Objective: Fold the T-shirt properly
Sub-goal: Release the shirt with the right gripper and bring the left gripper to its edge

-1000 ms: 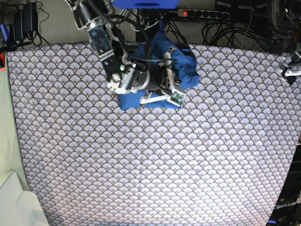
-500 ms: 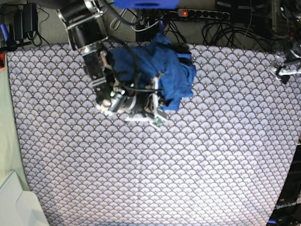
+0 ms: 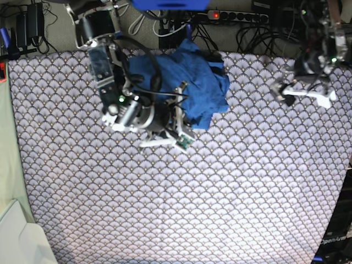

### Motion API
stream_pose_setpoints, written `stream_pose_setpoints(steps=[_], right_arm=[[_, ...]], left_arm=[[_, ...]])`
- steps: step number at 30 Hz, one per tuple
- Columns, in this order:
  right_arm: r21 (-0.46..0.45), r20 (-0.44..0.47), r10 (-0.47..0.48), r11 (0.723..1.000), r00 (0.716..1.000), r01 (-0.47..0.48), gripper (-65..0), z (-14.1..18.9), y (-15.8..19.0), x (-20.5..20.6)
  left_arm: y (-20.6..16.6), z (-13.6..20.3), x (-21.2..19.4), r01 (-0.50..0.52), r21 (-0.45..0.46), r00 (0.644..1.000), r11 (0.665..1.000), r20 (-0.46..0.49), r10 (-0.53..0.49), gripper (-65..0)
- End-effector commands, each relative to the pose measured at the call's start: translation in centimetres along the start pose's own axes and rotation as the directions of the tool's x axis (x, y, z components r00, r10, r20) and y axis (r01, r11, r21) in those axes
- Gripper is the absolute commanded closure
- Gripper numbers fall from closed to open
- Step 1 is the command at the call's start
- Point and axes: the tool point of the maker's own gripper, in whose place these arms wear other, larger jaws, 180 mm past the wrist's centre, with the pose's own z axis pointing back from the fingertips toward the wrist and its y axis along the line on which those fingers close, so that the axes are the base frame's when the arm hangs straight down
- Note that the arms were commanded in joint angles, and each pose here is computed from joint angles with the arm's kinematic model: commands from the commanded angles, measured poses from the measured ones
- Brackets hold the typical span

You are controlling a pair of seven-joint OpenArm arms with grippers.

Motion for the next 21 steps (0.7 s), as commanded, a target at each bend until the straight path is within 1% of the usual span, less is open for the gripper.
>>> stream_pose_setpoints(steps=[1, 4, 6, 8, 11, 14, 17, 21], right_arm=[[-0.033, 0.041, 0.03, 0.999, 0.999, -0.028, -0.8, 1.0, -1.1, 1.6], [-0.073, 0.014, 0.064, 0.995, 0.998, -0.063, -2.3, 2.3, -2.0, 1.6], [-0.095, 0.002, 0.084, 0.992, 0.996, -0.083, -6.1, 3.0, -2.6, 1.2], [-0.105, -0.012, 0.09, 0.99, 0.996, -0.091, -11.1, 3.3, -3.0, 0.8], [-0.144, -0.026, 0.047, 0.988, 0.999, -0.051, -20.2, 4.0, -4.6, -0.4], [-0.178, -0.029, 0.003, 0.984, 1.0, -0.008, -24.8, 4.7, -5.8, -1.3], [-0.196, -0.031, -0.022, 0.98, 0.999, 0.016, -25.2, 5.1, -6.4, -2.0], [-0.205, -0.048, -0.02, 0.979, 0.999, 0.01, -25.2, 5.4, -6.8, -2.7]], left_arm=[[-1.3, 0.2, 0.3, 0.024, -0.032, 1.0, 0.999, 0.007, -0.024, -57.2], [-4.8, -0.6, -1.9, 0.098, -0.105, 0.993, 0.99, -0.05, -0.104, -57.3], [-7.1, -1.0, -3.7, 0.142, -0.157, 0.984, 0.977, -0.088, -0.157, -57.3], [-9.6, -1.1, -5.3, 0.166, -0.216, 0.974, 0.962, -0.115, -0.194, -57.3], [-12.1, -1.0, -7.1, 0.182, -0.275, 0.963, 0.944, -0.143, -0.227, -57.3], [-13.4, -1.2, -7.7, 0.172, -0.301, 0.962, 0.938, -0.154, -0.225, -57.3], [-13.6, -2.3, -8.0, 0.146, -0.288, 0.962, 0.946, -0.18, -0.204, -57.3], [-12.9, -3.7, -8.6, 0.142, -0.255, 0.957, 0.956, -0.211, -0.198, -57.3]])
